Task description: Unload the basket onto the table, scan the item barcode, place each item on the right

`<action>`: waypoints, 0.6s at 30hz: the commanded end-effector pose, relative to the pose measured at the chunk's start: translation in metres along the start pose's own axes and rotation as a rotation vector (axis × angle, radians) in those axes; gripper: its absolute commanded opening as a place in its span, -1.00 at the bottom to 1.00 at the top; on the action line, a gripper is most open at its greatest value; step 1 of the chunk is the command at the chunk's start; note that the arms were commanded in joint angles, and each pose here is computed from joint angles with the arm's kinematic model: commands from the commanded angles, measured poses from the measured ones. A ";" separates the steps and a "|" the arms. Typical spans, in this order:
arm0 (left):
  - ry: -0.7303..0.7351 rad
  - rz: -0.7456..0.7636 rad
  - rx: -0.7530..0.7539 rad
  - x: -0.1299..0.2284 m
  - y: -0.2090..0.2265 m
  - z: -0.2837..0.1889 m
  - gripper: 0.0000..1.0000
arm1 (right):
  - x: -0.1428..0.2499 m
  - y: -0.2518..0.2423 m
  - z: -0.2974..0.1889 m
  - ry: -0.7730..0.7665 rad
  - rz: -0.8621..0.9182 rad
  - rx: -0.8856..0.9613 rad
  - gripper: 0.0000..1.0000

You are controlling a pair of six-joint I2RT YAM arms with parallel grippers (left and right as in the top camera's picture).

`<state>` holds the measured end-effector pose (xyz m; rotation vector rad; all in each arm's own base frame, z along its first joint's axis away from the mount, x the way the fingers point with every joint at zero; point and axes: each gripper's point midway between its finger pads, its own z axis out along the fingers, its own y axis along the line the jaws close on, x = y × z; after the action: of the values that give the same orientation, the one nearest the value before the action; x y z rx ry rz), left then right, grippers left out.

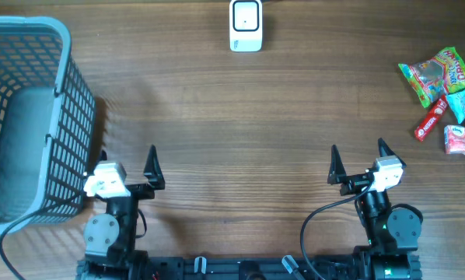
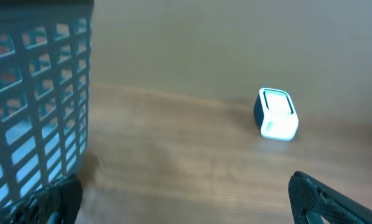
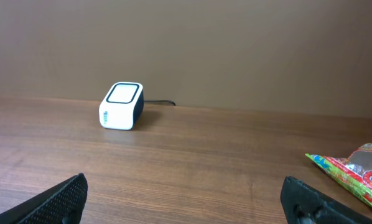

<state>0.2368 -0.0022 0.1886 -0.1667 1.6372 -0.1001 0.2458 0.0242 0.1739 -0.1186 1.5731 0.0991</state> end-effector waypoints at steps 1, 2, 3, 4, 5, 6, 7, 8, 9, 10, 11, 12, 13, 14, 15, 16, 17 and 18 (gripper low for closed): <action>0.026 0.028 -0.012 0.029 0.008 0.009 1.00 | -0.001 -0.001 0.000 -0.004 -0.004 0.009 1.00; 0.020 0.074 0.006 0.030 0.005 0.010 1.00 | -0.001 -0.001 0.000 -0.004 -0.004 0.009 0.99; 0.013 0.140 0.039 0.031 0.000 0.011 1.00 | -0.001 -0.001 0.000 -0.004 -0.004 0.009 0.99; 0.013 0.204 0.067 0.033 -0.005 0.011 1.00 | -0.001 -0.001 0.000 -0.004 -0.004 0.009 0.99; 0.014 0.248 0.082 0.033 -0.007 0.011 1.00 | -0.001 -0.001 0.000 -0.004 -0.004 0.009 0.99; 0.014 0.259 0.082 0.034 -0.007 0.011 1.00 | -0.001 -0.001 0.000 -0.004 -0.004 0.009 1.00; 0.014 0.259 0.082 0.034 -0.007 0.011 1.00 | -0.001 -0.001 0.000 -0.004 -0.004 0.009 0.99; 0.014 0.257 0.083 0.034 -0.007 0.011 1.00 | -0.001 -0.001 0.000 -0.004 -0.004 0.009 0.99; 0.015 0.236 0.082 0.033 -0.007 0.011 1.00 | -0.001 -0.001 0.000 -0.004 -0.004 0.009 0.99; 0.017 0.202 0.082 0.034 -0.007 0.011 1.00 | -0.001 -0.001 0.000 -0.004 -0.004 0.009 0.99; 0.018 0.165 0.080 0.034 -0.007 0.011 1.00 | -0.001 -0.001 0.000 -0.004 -0.004 0.009 1.00; 0.019 0.121 0.074 0.033 -0.005 0.011 1.00 | -0.001 -0.001 0.000 -0.004 -0.004 0.009 0.99; 0.019 0.099 0.065 0.033 -0.003 0.011 1.00 | -0.001 -0.001 0.000 -0.004 -0.004 0.009 1.00; 0.018 0.093 0.059 0.033 -0.002 0.011 1.00 | -0.001 -0.001 0.000 -0.004 -0.004 0.009 0.99; 0.019 0.090 0.059 0.033 -0.001 0.011 1.00 | -0.001 -0.001 0.000 -0.004 -0.004 0.009 0.99; 0.019 0.089 0.060 0.033 -0.002 0.011 1.00 | -0.001 -0.001 0.000 -0.004 -0.004 0.009 0.99; 0.019 0.071 0.059 0.033 -0.001 0.011 1.00 | -0.001 -0.001 0.000 -0.004 -0.004 0.009 0.99; 0.020 0.057 0.060 0.033 -0.002 0.011 1.00 | -0.001 -0.001 0.000 -0.004 -0.004 0.009 0.99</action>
<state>0.2456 -0.0072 0.1586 -0.0378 1.6558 -0.0553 0.2458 0.0242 0.1739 -0.1186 1.5731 0.0991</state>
